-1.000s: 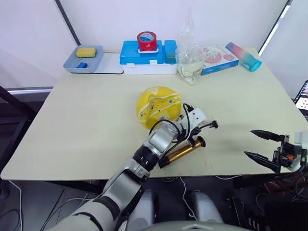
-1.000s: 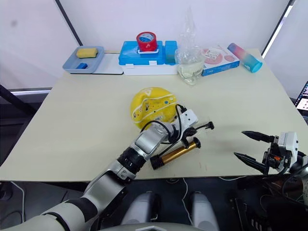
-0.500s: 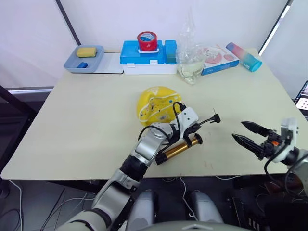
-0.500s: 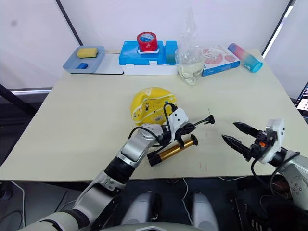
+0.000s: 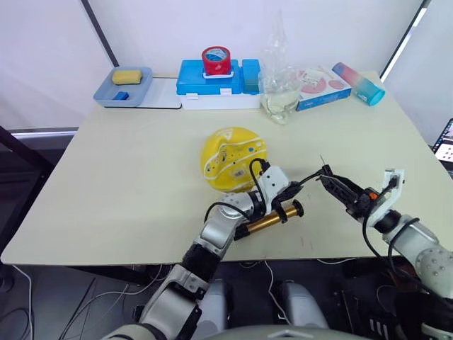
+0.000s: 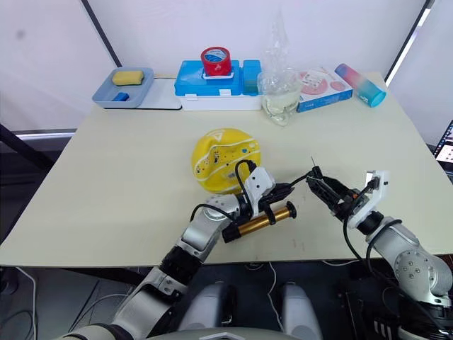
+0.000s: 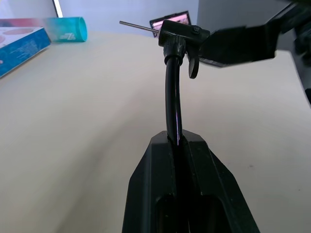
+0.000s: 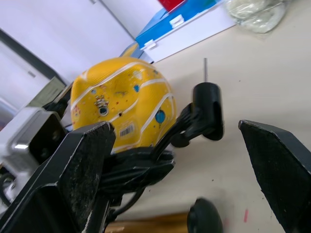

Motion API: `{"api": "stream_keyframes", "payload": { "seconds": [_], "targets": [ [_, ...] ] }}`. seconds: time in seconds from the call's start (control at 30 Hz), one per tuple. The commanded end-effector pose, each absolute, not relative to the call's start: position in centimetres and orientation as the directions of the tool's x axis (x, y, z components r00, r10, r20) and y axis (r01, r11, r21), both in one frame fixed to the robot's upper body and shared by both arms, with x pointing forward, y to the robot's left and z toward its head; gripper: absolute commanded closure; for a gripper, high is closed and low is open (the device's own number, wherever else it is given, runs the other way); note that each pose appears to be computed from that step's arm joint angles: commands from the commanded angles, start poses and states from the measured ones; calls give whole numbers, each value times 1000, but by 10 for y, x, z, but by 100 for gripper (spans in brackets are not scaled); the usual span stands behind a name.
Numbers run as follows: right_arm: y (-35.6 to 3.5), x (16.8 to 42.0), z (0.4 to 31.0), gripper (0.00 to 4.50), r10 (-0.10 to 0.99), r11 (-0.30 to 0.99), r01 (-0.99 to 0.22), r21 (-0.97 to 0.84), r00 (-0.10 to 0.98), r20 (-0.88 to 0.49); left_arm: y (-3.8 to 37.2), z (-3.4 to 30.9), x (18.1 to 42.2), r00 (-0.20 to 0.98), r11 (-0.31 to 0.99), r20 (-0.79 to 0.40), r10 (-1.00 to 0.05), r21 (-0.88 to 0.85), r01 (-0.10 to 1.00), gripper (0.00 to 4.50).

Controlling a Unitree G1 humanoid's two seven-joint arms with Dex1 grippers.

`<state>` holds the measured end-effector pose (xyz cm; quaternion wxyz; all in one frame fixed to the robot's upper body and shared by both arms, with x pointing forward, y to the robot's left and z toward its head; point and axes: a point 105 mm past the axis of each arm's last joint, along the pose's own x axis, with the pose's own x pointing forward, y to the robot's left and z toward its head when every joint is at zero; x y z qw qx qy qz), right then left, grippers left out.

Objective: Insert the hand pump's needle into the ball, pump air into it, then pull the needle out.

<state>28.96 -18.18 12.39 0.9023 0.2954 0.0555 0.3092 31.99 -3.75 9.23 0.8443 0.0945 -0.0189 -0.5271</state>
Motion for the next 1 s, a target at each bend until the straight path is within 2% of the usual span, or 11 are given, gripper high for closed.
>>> {"api": "stream_keyframes", "payload": {
  "seconds": [0.03, 0.33, 0.67, 0.77, 0.87, 0.9, 0.93, 1.0],
  "targets": [
    [-178, 292, 138, 0, 586, 619, -548, 562, 799, 133, -46, 106, 317, 423, 417, 4, -906, 179, 891, 446],
    [-170, 295, 149, 0, 545, 599, -544, 588, 815, 198, -47, 101, 316, 439, 436, 17, -898, 159, 886, 446],
    [-169, 295, 151, 0, 554, 606, -548, 577, 811, 189, -45, 97, 319, 437, 430, -6, -899, 167, 887, 446],
    [-170, 294, 149, 68, 554, 610, -545, 576, 812, 182, -45, 96, 319, 437, 430, -5, -900, 164, 888, 450],
    [-171, 294, 145, 212, 557, 625, -542, 561, 814, 166, -45, 95, 319, 440, 433, -11, -898, 159, 887, 450],
    [-170, 294, 145, 243, 558, 623, -543, 563, 813, 167, -45, 94, 320, 441, 434, -12, -897, 157, 887, 450],
    [-170, 293, 144, 300, 562, 626, -545, 557, 811, 162, -45, 94, 320, 442, 435, -12, -897, 156, 887, 450],
    [-170, 293, 142, 375, 563, 630, -544, 554, 812, 157, -45, 94, 320, 443, 436, -11, -896, 154, 887, 450]
  ]
}}
